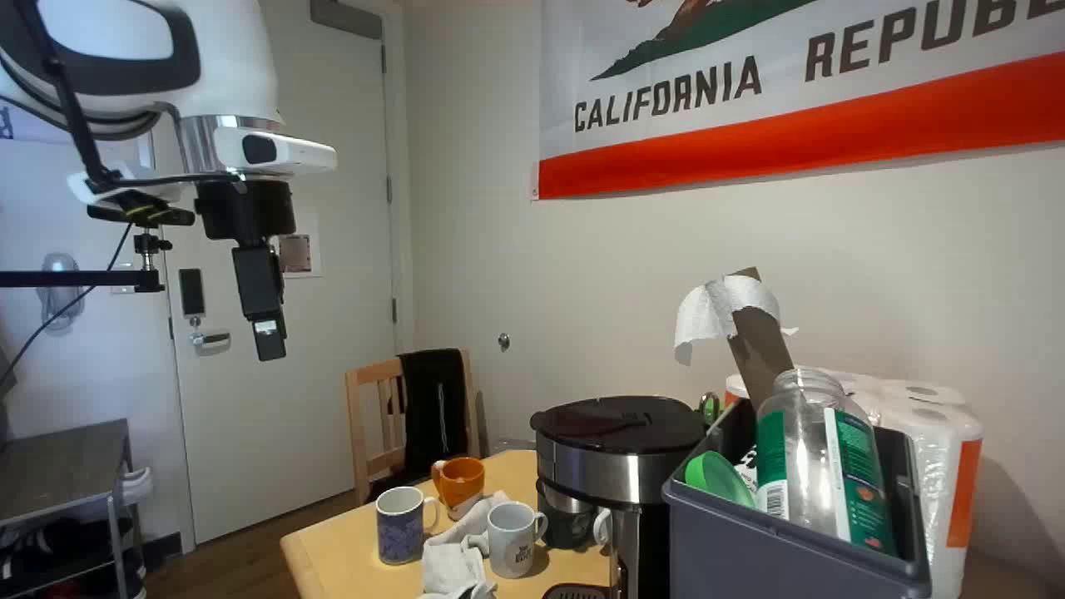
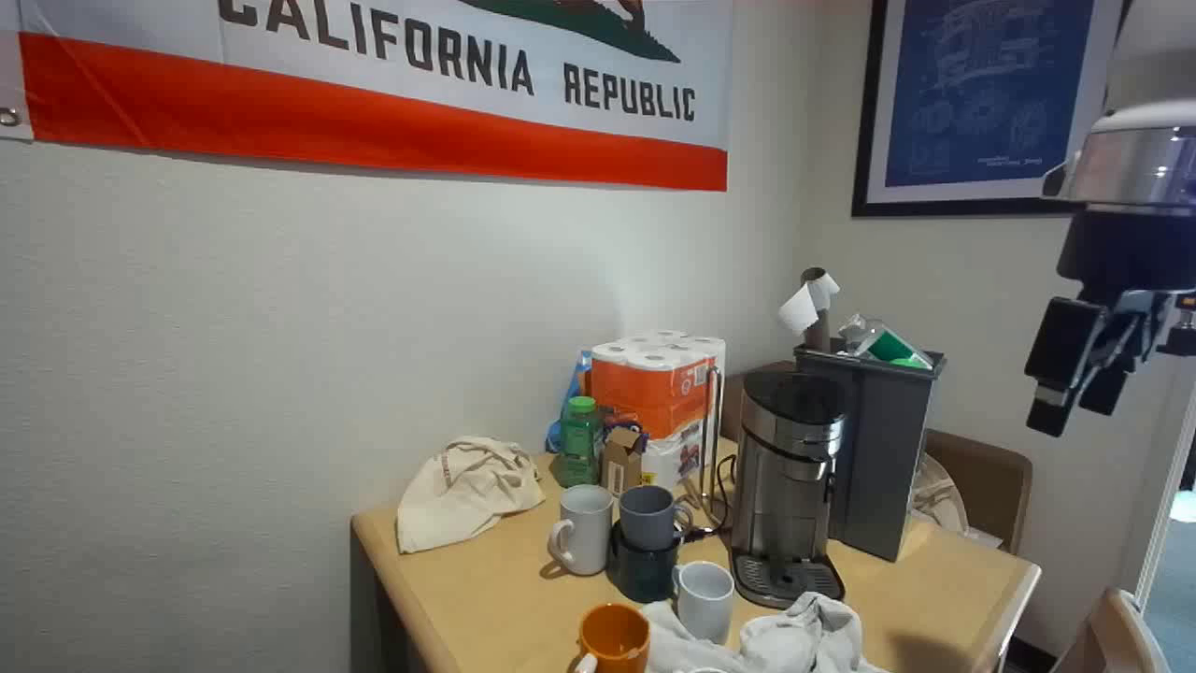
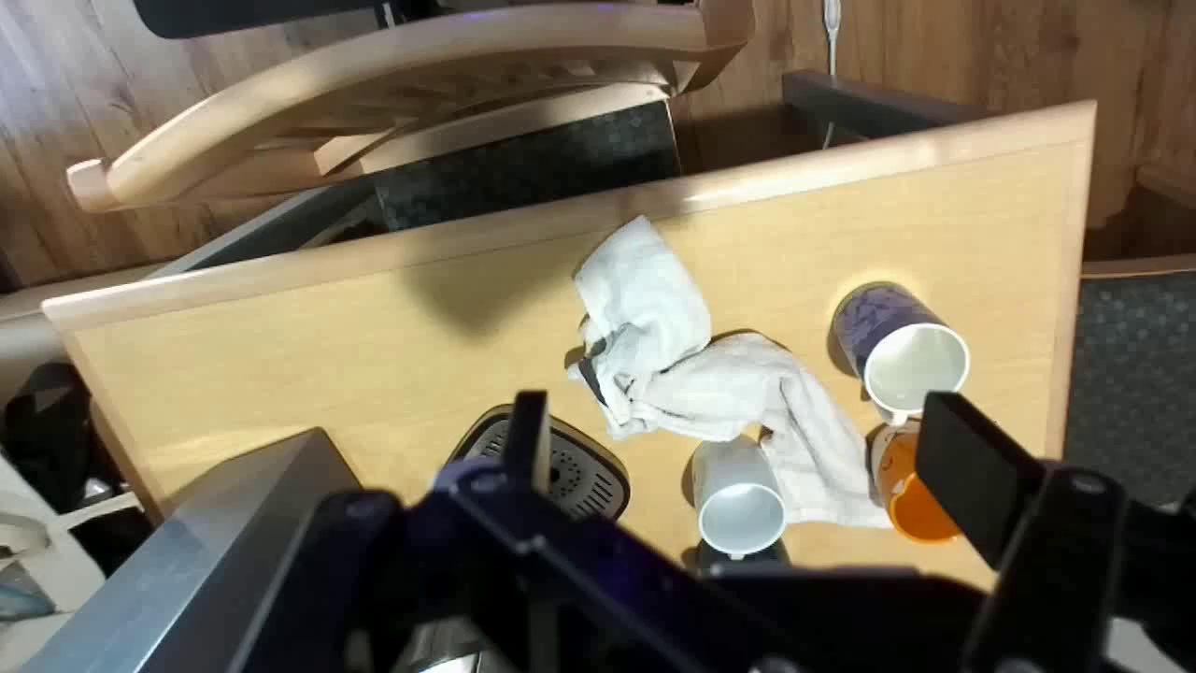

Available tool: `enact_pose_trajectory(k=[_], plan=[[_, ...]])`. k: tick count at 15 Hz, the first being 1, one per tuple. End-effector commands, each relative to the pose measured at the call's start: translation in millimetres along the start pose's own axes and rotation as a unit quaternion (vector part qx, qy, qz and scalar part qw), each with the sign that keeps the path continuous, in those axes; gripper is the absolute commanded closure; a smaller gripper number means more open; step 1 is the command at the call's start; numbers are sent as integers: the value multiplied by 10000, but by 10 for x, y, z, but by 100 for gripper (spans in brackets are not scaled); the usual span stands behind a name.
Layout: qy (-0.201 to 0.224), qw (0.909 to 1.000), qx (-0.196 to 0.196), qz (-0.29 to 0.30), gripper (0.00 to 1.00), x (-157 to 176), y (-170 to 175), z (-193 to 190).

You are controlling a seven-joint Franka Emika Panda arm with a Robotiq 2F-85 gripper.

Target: Lift the top of the coffee maker

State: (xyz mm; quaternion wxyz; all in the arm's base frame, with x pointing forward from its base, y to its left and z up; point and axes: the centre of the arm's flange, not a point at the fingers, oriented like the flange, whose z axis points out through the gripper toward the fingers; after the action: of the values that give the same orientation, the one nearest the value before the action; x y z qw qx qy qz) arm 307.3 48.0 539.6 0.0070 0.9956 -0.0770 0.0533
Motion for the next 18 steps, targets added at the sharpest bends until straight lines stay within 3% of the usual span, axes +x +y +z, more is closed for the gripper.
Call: enact_pose_trajectory(k=[1, 5, 9, 13, 18], plan=[[0, 10000, 0, 0, 0, 0, 0, 0], [83, 9996, 238, 149, 0, 204, 43, 308], [710, 9940, 626, 550, 0, 586, 143, 786], [1376, 9812, 867, 1035, 0, 875, 303, 1134], [1926, 9625, 1062, 1586, 0, 1015, 428, 1273]])
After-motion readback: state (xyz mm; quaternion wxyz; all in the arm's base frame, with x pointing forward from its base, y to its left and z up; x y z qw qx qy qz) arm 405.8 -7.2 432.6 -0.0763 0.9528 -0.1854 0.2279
